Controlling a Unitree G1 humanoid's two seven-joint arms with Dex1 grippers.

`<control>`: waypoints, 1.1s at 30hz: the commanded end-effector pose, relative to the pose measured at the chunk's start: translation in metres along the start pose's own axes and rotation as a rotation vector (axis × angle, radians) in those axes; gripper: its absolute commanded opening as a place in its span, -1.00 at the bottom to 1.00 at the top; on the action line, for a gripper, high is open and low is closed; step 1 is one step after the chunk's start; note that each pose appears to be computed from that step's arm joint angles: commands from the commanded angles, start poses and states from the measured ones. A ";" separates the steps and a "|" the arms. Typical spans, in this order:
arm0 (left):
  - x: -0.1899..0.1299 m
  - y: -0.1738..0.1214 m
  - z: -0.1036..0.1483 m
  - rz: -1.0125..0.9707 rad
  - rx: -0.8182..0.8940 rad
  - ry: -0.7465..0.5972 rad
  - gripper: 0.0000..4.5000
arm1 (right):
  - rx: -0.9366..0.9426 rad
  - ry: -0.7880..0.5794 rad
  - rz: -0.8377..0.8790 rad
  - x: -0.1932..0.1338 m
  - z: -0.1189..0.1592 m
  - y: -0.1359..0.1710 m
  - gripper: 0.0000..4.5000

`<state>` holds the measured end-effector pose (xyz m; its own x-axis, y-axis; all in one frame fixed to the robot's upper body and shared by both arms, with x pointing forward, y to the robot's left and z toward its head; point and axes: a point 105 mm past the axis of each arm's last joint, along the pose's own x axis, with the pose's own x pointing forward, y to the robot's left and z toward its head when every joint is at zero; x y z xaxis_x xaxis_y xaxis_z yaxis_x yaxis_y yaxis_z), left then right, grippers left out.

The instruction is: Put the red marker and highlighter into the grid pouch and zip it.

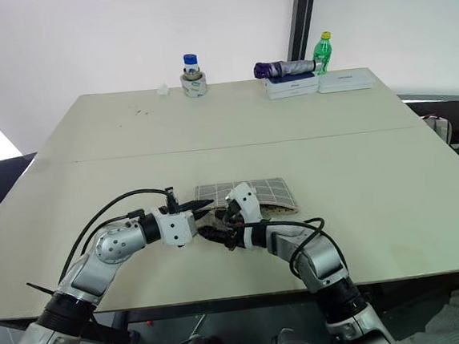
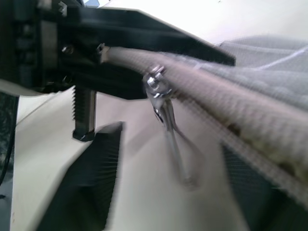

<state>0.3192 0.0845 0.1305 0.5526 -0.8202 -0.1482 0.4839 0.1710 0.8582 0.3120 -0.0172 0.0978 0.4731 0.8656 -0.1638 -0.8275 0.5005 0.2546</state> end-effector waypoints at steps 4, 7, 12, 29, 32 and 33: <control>-0.001 0.008 0.008 0.039 0.039 -0.026 -1.00 | -0.033 -0.049 0.008 -0.006 0.014 0.002 -0.99; -0.004 0.007 0.002 0.039 0.041 -0.006 -1.00 | -0.054 -0.025 -0.006 -0.019 0.011 -0.003 -0.99; -0.013 0.007 -0.010 0.048 0.036 0.040 -1.00 | -0.083 0.066 -0.019 -0.058 0.004 -0.015 -0.99; -0.045 0.016 -0.044 0.113 -0.161 0.093 -0.49 | -0.245 0.145 -0.329 -0.165 0.028 -0.104 -0.60; -0.054 0.021 -0.049 0.133 -0.146 0.110 0.21 | -0.286 0.101 -0.332 -0.161 0.035 -0.105 0.10; -0.058 0.022 -0.052 0.140 -0.140 0.123 0.43 | -0.285 0.090 -0.329 -0.160 0.036 -0.105 0.33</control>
<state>0.3326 0.1566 0.1182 0.6817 -0.7163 -0.1488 0.5264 0.3389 0.7798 0.3299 -0.2078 0.1155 0.6878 0.6431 -0.3367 -0.6960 0.7160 -0.0541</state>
